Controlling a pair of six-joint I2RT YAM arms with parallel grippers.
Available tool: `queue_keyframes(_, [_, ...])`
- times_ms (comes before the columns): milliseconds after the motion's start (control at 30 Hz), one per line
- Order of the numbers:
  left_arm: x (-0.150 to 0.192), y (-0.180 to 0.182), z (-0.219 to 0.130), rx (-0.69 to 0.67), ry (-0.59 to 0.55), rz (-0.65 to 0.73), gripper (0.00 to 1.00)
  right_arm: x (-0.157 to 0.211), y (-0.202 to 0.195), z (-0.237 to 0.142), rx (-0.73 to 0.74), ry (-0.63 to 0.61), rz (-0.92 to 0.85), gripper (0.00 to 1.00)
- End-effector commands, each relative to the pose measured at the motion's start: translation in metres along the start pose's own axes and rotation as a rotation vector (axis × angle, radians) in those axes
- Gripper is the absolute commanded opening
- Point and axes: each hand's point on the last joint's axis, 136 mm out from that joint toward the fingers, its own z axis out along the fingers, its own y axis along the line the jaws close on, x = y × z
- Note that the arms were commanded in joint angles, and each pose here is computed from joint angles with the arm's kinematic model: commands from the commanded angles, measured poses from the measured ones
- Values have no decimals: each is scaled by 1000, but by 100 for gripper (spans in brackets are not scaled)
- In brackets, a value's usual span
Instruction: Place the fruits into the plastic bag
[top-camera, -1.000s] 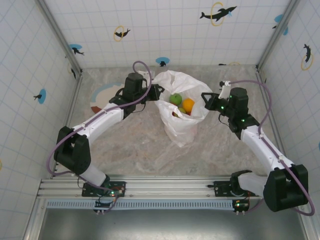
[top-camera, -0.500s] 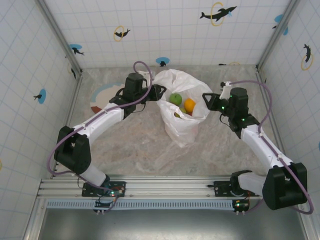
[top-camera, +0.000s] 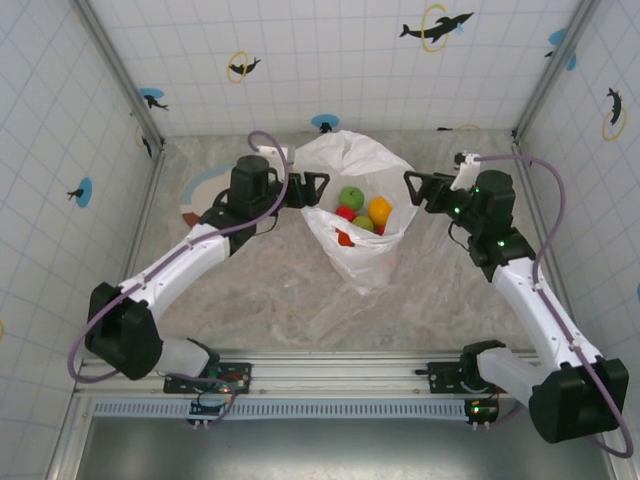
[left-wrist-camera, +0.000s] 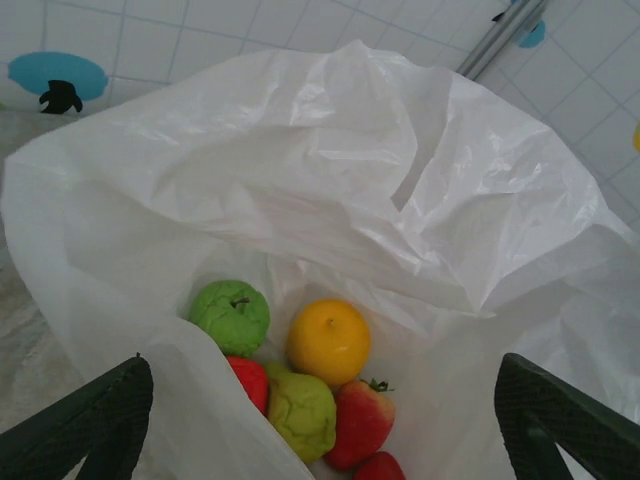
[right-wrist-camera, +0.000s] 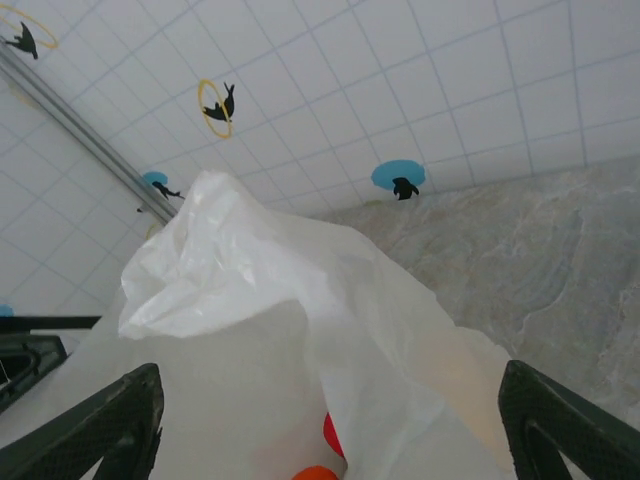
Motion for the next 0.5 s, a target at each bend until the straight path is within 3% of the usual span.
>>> queue_keyframes(0, [-12, -2, -17, -9, -74, 60, 94, -25, 6, -13, 26, -67, -55, 91])
queue_keyframes(333, [-20, -5, -59, -15, -234, 134, 98, -48, 4, -33, 85, -157, -109, 98])
queue_keyframes(467, [-26, 9, -79, -103, -330, 129, 98, -53, -3, -40, 135, -183, -133, 100])
